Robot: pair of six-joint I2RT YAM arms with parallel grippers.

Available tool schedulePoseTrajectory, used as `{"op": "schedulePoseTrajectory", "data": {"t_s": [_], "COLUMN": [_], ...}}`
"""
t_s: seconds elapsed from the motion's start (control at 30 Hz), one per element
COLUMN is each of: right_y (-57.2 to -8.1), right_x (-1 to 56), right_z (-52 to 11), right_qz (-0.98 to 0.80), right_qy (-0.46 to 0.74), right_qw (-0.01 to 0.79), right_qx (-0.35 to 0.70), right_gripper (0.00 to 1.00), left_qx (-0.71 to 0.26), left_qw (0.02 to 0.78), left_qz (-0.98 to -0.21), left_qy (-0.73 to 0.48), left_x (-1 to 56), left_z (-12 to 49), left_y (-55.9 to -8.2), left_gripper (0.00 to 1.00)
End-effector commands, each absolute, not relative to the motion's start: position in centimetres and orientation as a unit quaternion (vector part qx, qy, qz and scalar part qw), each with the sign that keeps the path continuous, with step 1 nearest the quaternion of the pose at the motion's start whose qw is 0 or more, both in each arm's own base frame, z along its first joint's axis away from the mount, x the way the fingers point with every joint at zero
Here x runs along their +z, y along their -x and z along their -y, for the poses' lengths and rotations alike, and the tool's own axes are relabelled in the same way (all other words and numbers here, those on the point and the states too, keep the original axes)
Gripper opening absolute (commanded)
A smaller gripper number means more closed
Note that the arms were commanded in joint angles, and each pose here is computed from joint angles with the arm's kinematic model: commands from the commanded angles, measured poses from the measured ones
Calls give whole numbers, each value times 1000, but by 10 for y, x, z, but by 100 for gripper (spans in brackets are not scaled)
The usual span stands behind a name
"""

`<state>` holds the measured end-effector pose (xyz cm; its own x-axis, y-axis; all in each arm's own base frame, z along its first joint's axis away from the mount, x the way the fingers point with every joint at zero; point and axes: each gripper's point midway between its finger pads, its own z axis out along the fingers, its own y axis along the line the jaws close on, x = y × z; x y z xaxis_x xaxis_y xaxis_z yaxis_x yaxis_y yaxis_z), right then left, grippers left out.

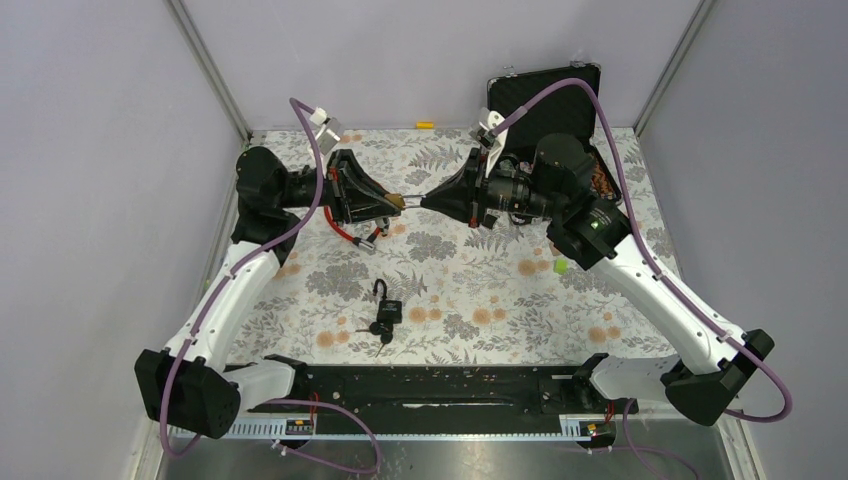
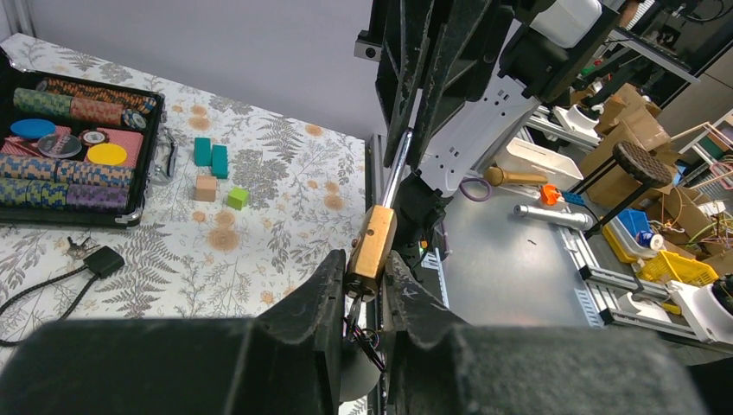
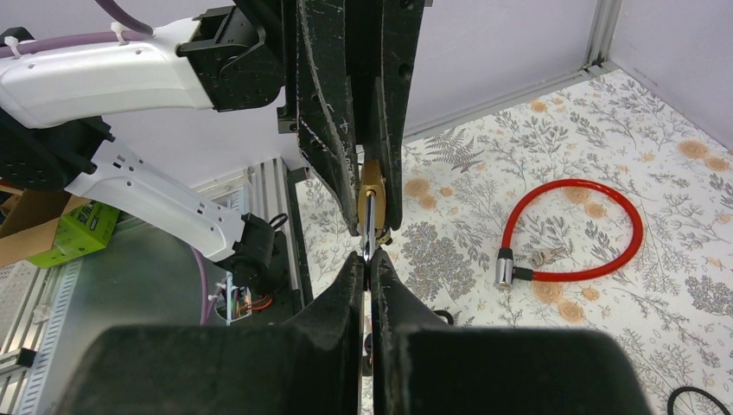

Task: Lock with the key
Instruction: Lock the lock.

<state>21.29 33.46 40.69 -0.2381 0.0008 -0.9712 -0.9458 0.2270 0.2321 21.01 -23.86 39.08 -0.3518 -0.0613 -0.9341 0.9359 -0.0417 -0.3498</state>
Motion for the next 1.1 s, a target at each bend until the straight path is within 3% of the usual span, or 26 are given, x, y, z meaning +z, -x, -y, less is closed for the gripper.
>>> {"op": "schedulePoseTrajectory", "data": {"t_s": [0.0, 0.2, 0.27, 0.37, 0.47, 0.73, 0.9, 1.07], "right_y": [-189, -209, -223, -245, -251, -238, -226, -215], "right_x": [369, 383, 391, 395, 393, 395, 396, 407], "right_z": [-371, -359, -348, -328, -316, -304, -306, -308], "right_qz": [-615, -628, -639, -661, -666, -649, -633, -602], "right_qy": [419, 374, 343, 294, 281, 312, 338, 361], "right_qw": [408, 451, 466, 476, 473, 457, 436, 432], "right_qx": [529, 512, 507, 500, 504, 522, 544, 566], "right_gripper": [0, 0, 0, 0, 0, 0, 0, 0], "left_qx": [-600, -593, -580, -551, -532, -550, -507, -500], "left_qw": [454, 447, 454, 480, 496, 471, 471, 456], "left_qz": [-515, -538, -553, -574, -582, -578, -613, -609], "left_qy": [-411, -400, -390, -370, -363, -375, -381, -413], "left_x": [418, 411, 407, 400, 391, 376, 360, 358], "left_z": [250, 249, 244, 237, 233, 237, 232, 228], "left_y": [-208, -219, -227, -240, -246, -246, -254, -241], "left_gripper": [0, 2, 32, 66, 81, 83, 63, 56]}}
